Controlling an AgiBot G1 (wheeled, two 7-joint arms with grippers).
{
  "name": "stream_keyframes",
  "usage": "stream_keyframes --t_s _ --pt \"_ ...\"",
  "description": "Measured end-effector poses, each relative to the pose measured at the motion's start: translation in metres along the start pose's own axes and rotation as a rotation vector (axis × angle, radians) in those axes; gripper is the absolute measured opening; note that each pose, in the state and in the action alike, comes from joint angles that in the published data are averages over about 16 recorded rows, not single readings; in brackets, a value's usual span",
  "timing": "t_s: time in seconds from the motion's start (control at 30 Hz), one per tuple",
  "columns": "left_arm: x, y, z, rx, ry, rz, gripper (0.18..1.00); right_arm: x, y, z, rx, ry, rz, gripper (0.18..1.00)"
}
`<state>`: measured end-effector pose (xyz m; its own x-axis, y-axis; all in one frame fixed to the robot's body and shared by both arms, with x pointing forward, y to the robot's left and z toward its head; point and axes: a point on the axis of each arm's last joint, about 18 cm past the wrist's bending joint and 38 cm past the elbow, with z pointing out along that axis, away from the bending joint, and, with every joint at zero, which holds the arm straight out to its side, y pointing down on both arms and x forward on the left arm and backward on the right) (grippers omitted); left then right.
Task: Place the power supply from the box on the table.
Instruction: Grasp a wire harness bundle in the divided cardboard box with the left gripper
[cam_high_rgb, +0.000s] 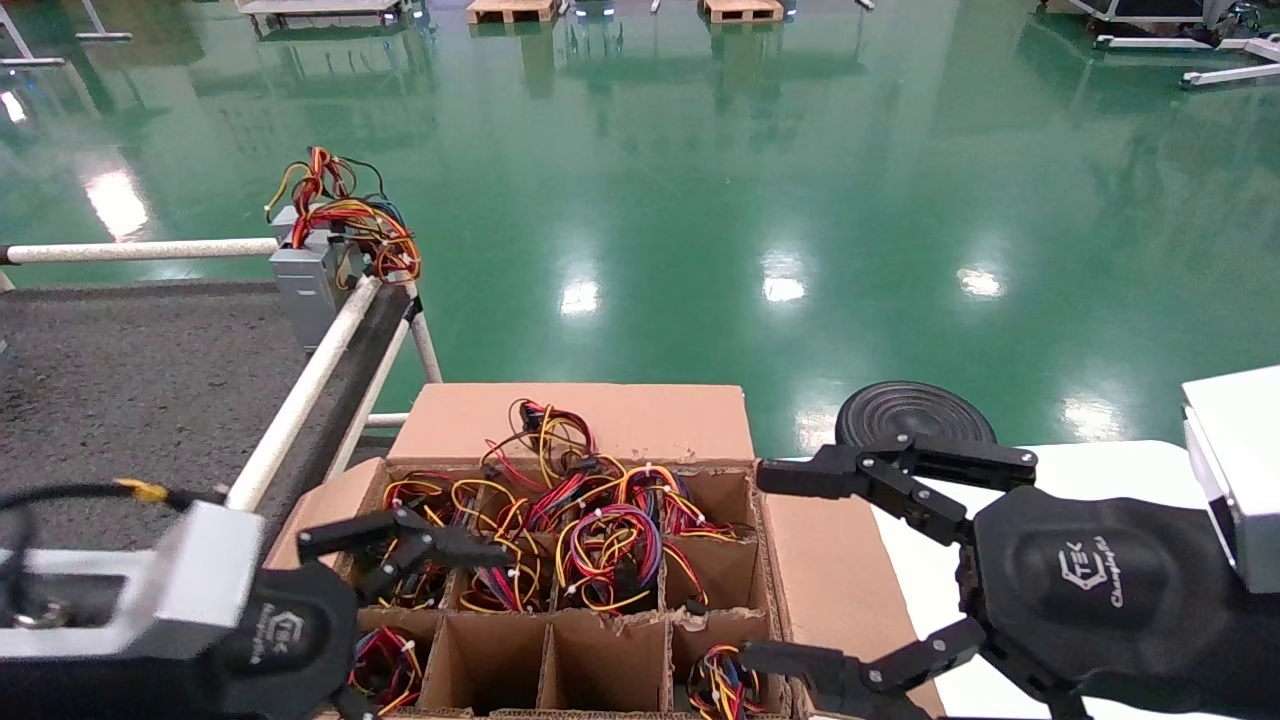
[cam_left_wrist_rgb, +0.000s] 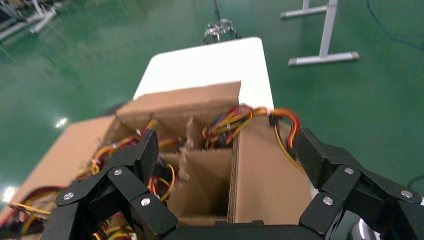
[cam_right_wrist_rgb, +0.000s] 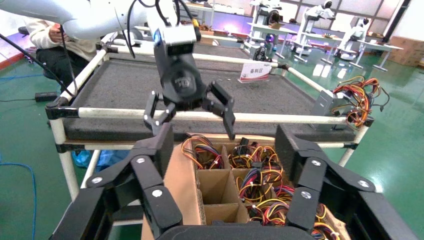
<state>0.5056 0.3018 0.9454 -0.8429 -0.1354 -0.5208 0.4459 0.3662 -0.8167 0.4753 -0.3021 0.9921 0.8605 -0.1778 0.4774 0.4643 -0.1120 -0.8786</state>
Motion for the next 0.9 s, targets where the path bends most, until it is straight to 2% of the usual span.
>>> stream_keyframes --t_s 0.1,0.4,0.47,0.53,0.9 --pt "-0.001 0.01 0.007 -0.022 0.006 -0.001 1.0 0.0 0.0 0.0 0.0 0.0 0.0 0.825" --pt "-0.005 0.032 0.028 -0.037 0.009 0.001 1.0 0.0 0.0 0.0 0.0 0.0 0.0 0.673" --pt "-0.006 0.036 0.033 -0.033 0.009 0.003 1.0 0.0 0.0 0.0 0.0 0.0 0.0 0.604" --pt "-0.007 0.039 0.038 -0.028 0.011 0.006 1.0 0.0 0.0 0.0 0.0 0.0 0.0 0.536" --pt "-0.008 0.043 0.067 0.019 0.041 0.028 1.0 0.0 0.0 0.0 0.0 0.0 0.0 0.328"
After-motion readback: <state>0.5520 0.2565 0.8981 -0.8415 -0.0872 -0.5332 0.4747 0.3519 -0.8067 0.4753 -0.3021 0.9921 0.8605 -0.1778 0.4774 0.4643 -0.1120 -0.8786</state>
